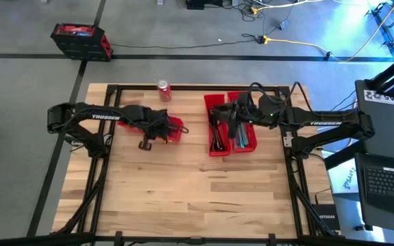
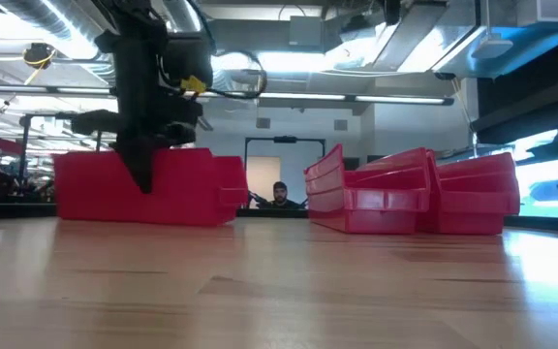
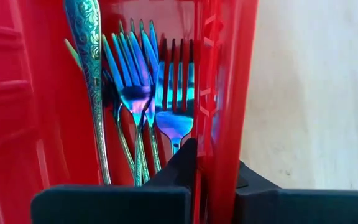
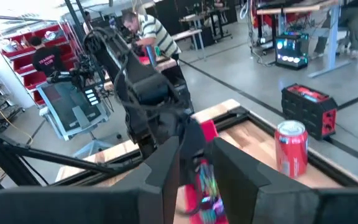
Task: Sort silverware
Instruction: Adjust the red bins
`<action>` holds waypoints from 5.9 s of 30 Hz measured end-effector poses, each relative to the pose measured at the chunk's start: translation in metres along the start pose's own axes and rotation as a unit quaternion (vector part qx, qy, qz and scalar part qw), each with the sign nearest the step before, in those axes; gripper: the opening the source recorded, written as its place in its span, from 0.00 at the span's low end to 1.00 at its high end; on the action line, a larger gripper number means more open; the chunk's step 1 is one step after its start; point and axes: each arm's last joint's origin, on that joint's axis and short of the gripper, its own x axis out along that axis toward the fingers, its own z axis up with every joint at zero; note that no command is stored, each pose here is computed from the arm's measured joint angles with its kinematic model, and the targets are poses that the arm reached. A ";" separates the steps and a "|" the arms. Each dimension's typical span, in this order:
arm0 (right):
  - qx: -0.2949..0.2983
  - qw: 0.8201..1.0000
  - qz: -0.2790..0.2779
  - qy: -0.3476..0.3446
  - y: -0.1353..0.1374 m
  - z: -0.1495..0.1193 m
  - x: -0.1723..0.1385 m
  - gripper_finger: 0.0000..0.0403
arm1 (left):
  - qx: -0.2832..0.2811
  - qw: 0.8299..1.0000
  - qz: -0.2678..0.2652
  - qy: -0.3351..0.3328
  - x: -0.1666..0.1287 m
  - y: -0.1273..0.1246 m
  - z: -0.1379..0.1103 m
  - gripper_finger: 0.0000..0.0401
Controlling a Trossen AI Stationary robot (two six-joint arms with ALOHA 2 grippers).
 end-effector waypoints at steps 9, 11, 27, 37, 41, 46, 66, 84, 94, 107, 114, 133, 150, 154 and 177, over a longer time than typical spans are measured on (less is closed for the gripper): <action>-0.012 0.999 -0.023 -0.040 0.004 0.021 -0.004 0.20 | 0.129 0.992 -0.003 0.001 -0.002 -0.019 0.010 0.00; -0.019 0.999 -0.024 -0.044 0.005 0.024 -0.004 0.20 | 0.158 0.987 -0.019 0.001 -0.003 -0.021 0.009 0.00; -0.020 0.999 -0.002 -0.035 0.007 0.024 -0.005 0.20 | 0.320 0.947 0.024 0.004 -0.002 -0.017 0.013 0.00; -0.023 1.000 0.001 -0.020 0.006 0.022 -0.004 0.20 | 0.363 0.931 0.047 -0.009 -0.010 -0.001 0.016 0.00; -0.023 1.000 0.001 -0.020 0.006 0.021 -0.004 0.20 | 0.375 0.926 0.049 -0.011 -0.014 0.005 0.016 0.00; -0.025 1.000 0.000 -0.018 0.006 0.021 -0.004 0.20 | 0.401 0.914 0.051 -0.023 -0.017 0.009 0.024 0.00; -0.027 1.000 -0.002 -0.010 0.005 0.020 -0.004 0.20 | 0.494 0.868 0.029 -0.030 0.004 0.030 0.074 0.00; -0.063 0.998 -0.002 -0.014 0.005 0.020 -0.004 0.20 | 0.520 0.852 0.045 -0.030 0.008 0.034 0.079 0.00; -0.064 0.998 -0.002 -0.013 0.005 0.020 -0.004 0.20 | 0.512 0.857 0.045 -0.031 0.017 0.036 0.084 0.00; -0.064 0.998 -0.002 -0.012 0.005 0.020 -0.004 0.20 | 0.523 0.849 0.052 -0.050 0.009 0.043 0.102 0.00; -0.064 0.998 -0.003 -0.012 0.005 0.020 -0.004 0.20 | 0.528 0.846 0.052 -0.049 0.013 0.042 0.105 0.00; -0.079 0.997 -0.003 -0.012 0.005 0.020 -0.004 0.20 | 0.509 0.856 0.064 -0.061 0.012 0.038 0.111 0.04; -0.080 0.997 -0.003 -0.011 0.005 0.020 -0.004 0.20 | 0.501 0.860 0.041 -0.086 0.012 0.037 0.110 0.04; -0.080 0.997 -0.003 -0.012 0.005 0.020 -0.004 0.20 | 0.501 0.860 0.041 -0.086 0.012 0.037 0.110 0.04; -0.092 0.996 -0.003 -0.011 0.005 0.020 -0.004 0.20 | 0.482 0.872 0.040 -0.070 0.012 0.042 0.105 0.08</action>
